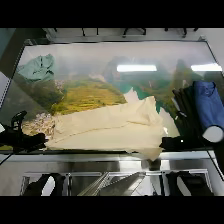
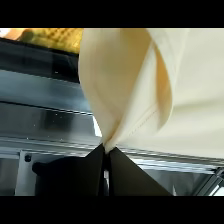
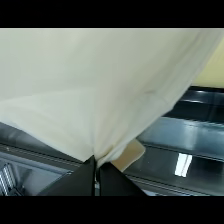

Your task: Fold the shirts.

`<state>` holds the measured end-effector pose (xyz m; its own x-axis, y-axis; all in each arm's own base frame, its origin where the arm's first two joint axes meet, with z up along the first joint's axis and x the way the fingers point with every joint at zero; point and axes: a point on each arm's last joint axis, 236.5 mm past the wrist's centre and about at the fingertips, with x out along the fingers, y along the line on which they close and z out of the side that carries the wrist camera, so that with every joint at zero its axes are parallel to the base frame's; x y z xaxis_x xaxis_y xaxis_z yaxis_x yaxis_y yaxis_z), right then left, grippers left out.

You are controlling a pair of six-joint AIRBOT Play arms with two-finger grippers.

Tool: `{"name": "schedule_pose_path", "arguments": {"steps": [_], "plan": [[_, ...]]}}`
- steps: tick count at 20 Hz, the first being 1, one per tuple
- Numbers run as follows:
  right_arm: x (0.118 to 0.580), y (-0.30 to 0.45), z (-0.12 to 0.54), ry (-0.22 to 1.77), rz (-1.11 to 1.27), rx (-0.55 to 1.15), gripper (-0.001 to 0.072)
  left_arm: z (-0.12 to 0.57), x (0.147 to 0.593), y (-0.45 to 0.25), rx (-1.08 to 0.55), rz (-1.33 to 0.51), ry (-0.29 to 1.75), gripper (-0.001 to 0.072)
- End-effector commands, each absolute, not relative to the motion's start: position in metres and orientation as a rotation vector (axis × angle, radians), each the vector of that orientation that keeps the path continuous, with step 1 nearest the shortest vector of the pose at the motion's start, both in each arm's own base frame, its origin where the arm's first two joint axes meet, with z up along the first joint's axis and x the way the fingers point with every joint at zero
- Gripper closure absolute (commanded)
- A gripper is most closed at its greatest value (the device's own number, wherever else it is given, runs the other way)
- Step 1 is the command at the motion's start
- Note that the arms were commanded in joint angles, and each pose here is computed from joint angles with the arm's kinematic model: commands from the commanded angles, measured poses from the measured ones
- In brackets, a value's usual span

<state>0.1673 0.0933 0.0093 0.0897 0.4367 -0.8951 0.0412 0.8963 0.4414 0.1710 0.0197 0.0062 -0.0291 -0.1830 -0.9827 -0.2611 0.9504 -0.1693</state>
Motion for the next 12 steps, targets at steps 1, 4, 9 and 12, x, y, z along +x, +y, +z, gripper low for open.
{"name": "schedule_pose_path", "arguments": {"steps": [1,4,9,12], "plan": [[0.167,0.086,0.066,1.299,0.258,0.379,0.0695,0.011,0.167,0.022,-0.341,0.087,1.594,0.0689],[0.214,0.089,0.082,1.227,0.287,0.393,0.0695,0.012,0.201,0.032,-0.355,0.082,1.601,0.0689],[0.332,0.105,0.061,1.218,0.361,0.418,0.0694,0.007,0.283,0.047,-0.393,0.049,1.55,0.0689],[0.385,0.116,0.033,1.273,0.371,0.413,0.0694,-0.012,0.311,0.042,-0.374,-0.016,1.594,0.0689]]}}
